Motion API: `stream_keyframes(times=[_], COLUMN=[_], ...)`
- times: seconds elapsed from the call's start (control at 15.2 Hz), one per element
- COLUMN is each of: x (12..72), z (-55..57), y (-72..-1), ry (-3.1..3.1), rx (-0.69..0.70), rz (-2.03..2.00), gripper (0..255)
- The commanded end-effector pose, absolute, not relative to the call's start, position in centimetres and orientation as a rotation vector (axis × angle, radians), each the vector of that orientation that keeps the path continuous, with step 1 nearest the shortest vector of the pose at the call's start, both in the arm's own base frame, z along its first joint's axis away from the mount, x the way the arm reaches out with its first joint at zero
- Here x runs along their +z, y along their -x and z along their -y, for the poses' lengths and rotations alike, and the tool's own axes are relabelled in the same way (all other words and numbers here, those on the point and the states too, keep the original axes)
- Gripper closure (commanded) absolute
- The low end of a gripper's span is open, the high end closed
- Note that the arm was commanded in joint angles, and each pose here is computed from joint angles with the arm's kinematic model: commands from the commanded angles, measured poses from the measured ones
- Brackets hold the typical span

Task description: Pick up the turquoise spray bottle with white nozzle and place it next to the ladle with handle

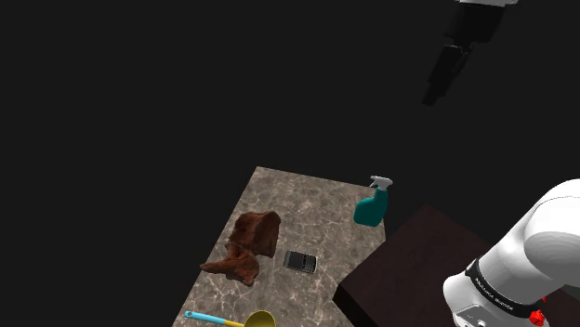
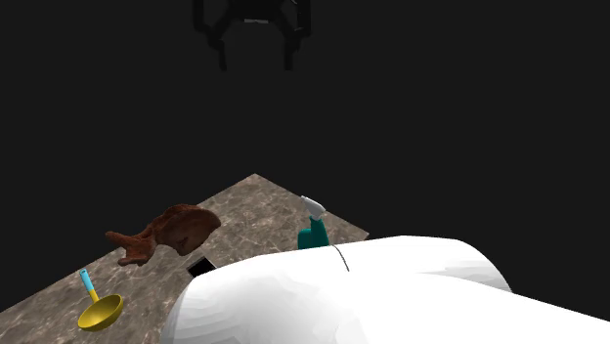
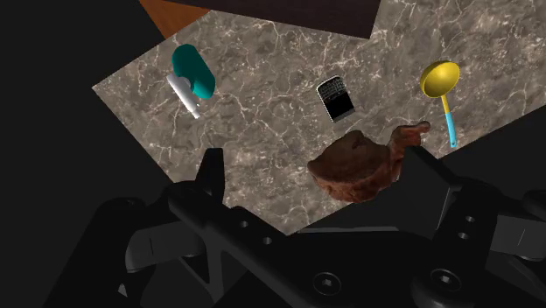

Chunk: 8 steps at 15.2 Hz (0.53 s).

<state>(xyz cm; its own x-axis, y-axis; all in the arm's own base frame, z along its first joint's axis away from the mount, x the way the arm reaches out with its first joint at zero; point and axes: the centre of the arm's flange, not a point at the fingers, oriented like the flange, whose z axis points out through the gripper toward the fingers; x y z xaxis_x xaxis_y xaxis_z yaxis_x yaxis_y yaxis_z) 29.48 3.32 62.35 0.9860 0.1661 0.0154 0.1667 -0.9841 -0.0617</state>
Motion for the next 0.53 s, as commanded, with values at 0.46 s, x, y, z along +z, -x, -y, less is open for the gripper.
stream_keyframes(times=[0.46], x=[53.8], z=[-0.4], y=[-30.7], ry=[3.067], rx=[-0.009], rz=[0.42], gripper=[0])
